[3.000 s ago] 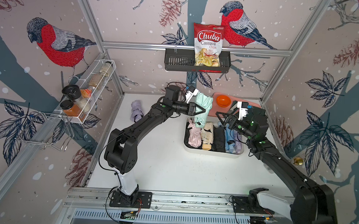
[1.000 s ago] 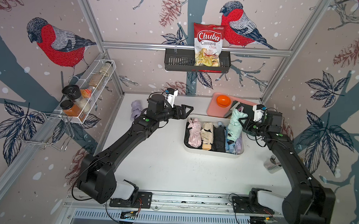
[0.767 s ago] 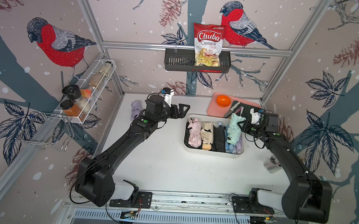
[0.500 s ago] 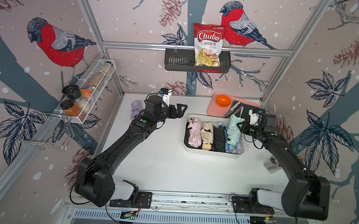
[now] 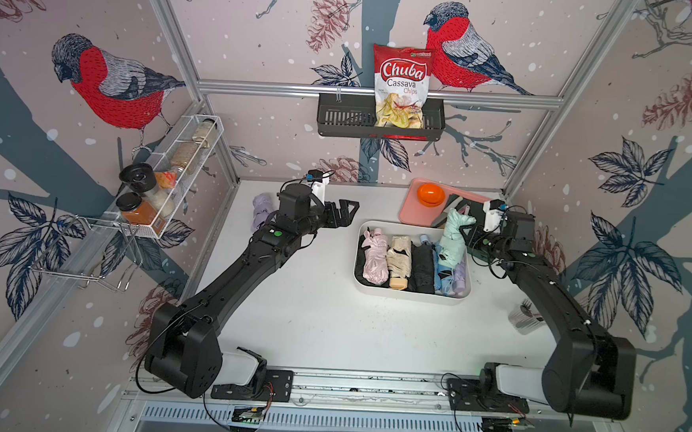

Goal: Put the umbrella into the storage box
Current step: Place the umbrella in the storage box, then pick up the umbrella from the center of the board.

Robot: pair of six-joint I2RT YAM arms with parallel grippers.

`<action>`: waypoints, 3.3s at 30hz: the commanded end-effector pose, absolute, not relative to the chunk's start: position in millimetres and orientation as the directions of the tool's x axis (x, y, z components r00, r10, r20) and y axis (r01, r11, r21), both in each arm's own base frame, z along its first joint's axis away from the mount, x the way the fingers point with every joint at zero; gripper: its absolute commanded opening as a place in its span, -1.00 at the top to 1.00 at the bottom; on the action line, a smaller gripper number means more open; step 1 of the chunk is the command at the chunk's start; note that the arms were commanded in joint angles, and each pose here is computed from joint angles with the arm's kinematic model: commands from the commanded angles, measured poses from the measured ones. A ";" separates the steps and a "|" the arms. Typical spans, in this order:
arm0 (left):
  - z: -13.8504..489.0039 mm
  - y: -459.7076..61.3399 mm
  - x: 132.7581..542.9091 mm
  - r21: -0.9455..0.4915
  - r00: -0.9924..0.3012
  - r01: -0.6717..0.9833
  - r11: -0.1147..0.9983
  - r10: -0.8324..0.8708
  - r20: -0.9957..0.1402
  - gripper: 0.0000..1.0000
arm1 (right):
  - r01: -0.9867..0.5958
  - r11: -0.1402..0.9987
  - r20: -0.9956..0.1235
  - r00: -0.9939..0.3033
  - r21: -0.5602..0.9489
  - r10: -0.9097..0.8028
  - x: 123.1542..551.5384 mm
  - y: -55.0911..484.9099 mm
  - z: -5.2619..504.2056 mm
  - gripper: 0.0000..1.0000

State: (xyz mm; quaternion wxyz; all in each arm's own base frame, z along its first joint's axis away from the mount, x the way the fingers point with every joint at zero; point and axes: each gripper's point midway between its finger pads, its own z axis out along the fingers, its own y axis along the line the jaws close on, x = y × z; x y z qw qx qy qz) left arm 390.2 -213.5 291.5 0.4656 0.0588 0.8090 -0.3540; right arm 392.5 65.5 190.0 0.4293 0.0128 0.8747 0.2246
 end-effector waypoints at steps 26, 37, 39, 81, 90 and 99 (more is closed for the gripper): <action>287.8 -192.1 405.2 -0.508 -0.550 0.377 0.775 -0.254 -0.796 -0.96 | -0.153 0.893 -0.592 -0.793 0.423 0.145 363.6 91.8 142.2 1.00; 271.5 -171.5 415.7 -0.530 -0.578 0.271 0.804 -0.305 -0.757 -0.96 | -0.117 0.858 -0.511 -0.840 0.499 0.182 353.6 106.1 132.6 0.95; 272.2 -167.9 416.2 -0.521 -0.571 0.257 0.814 -0.307 -0.761 -0.97 | -0.106 0.862 -0.485 -0.857 0.495 0.174 350.2 108.2 122.4 0.92; 138.9 80.9 532.7 -0.091 -0.645 -0.490 0.867 -0.430 -0.632 -0.87 | -0.012 0.927 -0.723 -0.631 0.374 0.283 355.1 70.9 218.2 -0.82; 119.0 85.1 551.1 -0.113 -0.633 -0.590 0.800 -0.545 -0.550 -0.86 | -0.045 0.927 -0.746 -0.608 0.372 0.270 353.7 80.8 229.8 -0.83; 85.1 76.8 538.2 -0.033 -0.632 -0.656 0.754 -0.573 -0.521 -0.83 | -0.057 0.933 -0.765 -0.591 0.355 0.255 353.6 80.8 237.0 -0.87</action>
